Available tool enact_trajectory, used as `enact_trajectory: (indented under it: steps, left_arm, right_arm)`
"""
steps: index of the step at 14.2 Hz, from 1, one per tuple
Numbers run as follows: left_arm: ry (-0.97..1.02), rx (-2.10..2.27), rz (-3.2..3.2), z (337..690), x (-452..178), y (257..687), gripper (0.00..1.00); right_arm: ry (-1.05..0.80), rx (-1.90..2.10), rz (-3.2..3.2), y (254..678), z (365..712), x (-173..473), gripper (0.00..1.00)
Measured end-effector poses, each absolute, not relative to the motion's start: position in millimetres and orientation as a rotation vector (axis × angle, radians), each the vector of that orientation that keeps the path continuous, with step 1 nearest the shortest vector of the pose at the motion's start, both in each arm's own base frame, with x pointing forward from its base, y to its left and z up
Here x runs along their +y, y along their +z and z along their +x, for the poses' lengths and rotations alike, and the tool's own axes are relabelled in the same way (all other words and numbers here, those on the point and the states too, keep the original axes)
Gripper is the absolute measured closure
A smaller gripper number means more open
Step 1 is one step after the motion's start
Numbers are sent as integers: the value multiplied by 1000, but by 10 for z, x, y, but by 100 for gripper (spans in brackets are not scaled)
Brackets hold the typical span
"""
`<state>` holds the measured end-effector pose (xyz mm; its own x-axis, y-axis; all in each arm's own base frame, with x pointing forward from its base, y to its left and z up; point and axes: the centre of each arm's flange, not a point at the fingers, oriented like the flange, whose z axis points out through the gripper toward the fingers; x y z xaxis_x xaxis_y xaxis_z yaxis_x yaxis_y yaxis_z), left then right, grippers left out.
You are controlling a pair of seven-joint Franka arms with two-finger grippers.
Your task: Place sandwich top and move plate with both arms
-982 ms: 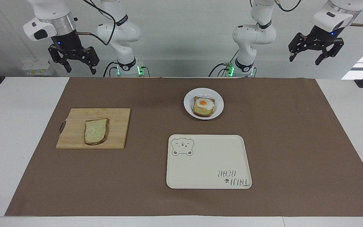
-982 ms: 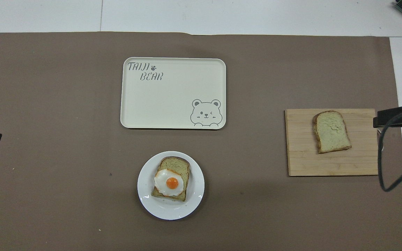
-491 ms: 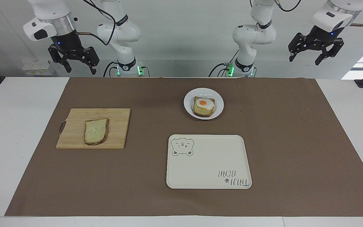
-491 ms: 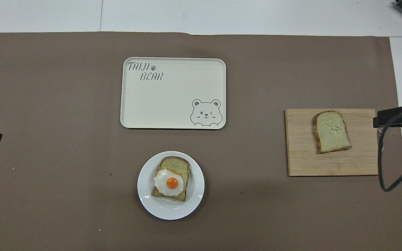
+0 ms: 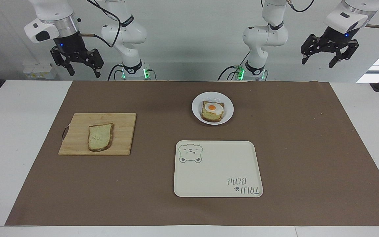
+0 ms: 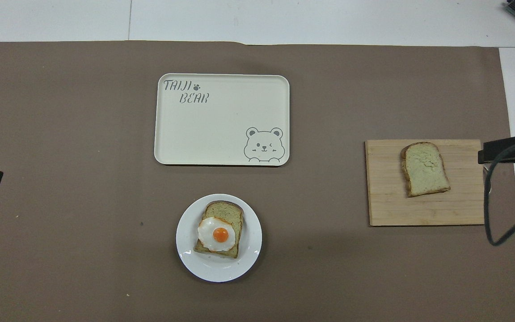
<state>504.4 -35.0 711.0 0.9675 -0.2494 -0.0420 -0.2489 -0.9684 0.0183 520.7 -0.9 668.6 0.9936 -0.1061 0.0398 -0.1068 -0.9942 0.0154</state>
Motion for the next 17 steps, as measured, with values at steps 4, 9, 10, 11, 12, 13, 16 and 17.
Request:
enact_trajectory:
  steps: [4,9,10,11,12,13,16,17]
  left_arm:
    - [-69,-393,3103,5044,-351,7110,0]
    - [-69,-393,3103,5043,-351,7110,0]
    - [-69,-393,3103,5043,-352,7110,0]
    - [-69,-394,3103,5043,-352,7110,0]
    - [-69,-394,3103,5043,-352,7110,0]
    - [-69,-394,3103,5043,-352,7110,0]
    - [-69,-394,3103,5043,-352,7110,0]
    - [-70,-394,3103,5043,-353,7110,0]
  right_arm:
    - [72,-39,3121,6503,5308,-137,0]
    - [84,133,3117,6064,5468,-513,0]
    - [77,141,3118,5955,5504,-521,0]
    - [69,144,3119,5848,5544,-524,0]
    - [64,149,3119,5749,5589,-531,0]
    - [65,158,3118,5657,5643,-551,0]
    - [75,204,3143,5377,5806,-694,0]
    - [80,223,3154,5261,5863,-785,0]
